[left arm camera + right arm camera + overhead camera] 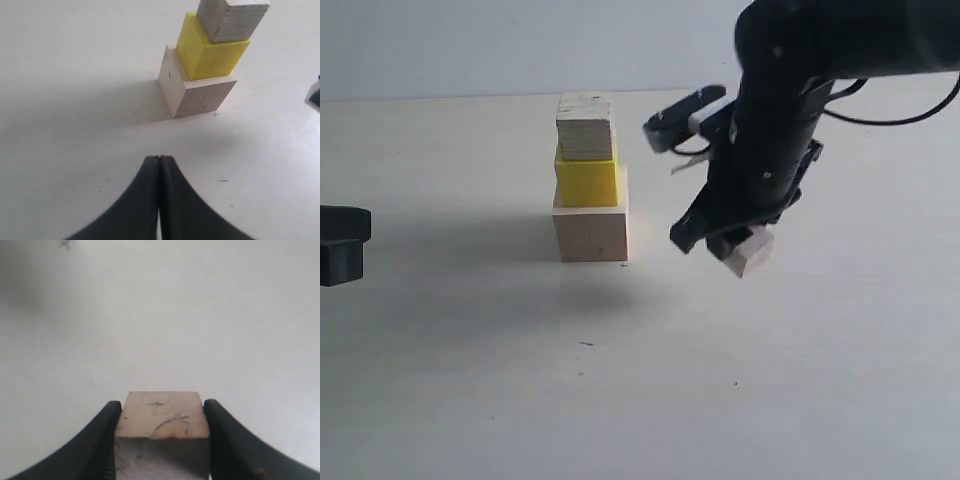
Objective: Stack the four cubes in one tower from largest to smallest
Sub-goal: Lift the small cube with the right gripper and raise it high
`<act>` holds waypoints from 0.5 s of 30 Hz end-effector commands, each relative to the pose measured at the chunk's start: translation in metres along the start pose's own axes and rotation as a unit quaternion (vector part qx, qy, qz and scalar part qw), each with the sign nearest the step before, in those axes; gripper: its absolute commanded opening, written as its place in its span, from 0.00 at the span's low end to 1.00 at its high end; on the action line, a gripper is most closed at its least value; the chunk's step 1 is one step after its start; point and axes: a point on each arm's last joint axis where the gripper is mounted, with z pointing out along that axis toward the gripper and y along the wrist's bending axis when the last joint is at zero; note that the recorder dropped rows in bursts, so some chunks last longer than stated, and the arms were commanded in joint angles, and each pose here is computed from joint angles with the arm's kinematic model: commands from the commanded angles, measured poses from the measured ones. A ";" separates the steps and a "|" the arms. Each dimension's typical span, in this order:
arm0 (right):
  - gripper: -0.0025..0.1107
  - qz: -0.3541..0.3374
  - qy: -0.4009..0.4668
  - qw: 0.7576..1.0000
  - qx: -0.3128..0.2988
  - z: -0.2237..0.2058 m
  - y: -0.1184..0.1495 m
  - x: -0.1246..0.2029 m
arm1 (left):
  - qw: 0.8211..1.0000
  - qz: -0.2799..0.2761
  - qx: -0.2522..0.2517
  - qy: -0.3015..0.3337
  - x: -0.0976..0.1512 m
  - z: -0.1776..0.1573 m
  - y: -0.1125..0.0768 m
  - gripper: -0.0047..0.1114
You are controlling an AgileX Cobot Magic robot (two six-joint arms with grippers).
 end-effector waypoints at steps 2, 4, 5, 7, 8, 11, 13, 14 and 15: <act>0.02 0.049 -0.160 0.985 0.047 -0.041 -0.053 0.006 | 1.000 -0.003 -0.003 0.010 0.003 0.001 0.001 0.04; 0.02 0.068 -0.218 0.971 0.071 -0.052 -0.074 0.024 | 1.000 -0.003 -0.003 0.011 0.003 0.001 0.001 0.04; 0.02 0.051 -0.231 0.968 0.086 -0.053 -0.079 0.033 | 1.000 -0.003 -0.003 0.011 0.003 0.001 0.001 0.04; 0.02 0.027 -0.256 0.960 0.108 -0.053 -0.085 0.047 | 1.000 -0.003 -0.003 0.010 0.003 0.001 0.001 0.04; 0.02 0.031 -0.270 0.956 0.110 -0.052 -0.085 0.050 | 1.000 -0.003 -0.002 0.008 0.002 0.001 0.000 0.04; 0.02 0.038 -0.283 0.952 0.109 -0.053 -0.085 0.049 | 1.000 -0.002 0.003 -0.003 0.001 0.001 0.000 0.04; 0.02 0.059 -0.289 0.950 0.102 -0.053 -0.085 0.049 | 1.000 -0.002 0.003 -0.004 0.000 0.001 0.000 0.04; 0.02 0.075 -0.290 0.949 0.097 -0.053 -0.085 0.049 | 1.000 -0.002 0.003 -0.004 0.000 0.001 0.000 0.04; 0.02 0.092 -0.292 0.948 0.091 -0.053 -0.085 0.049 | 1.000 -0.002 0.003 -0.004 0.000 0.001 0.000 0.04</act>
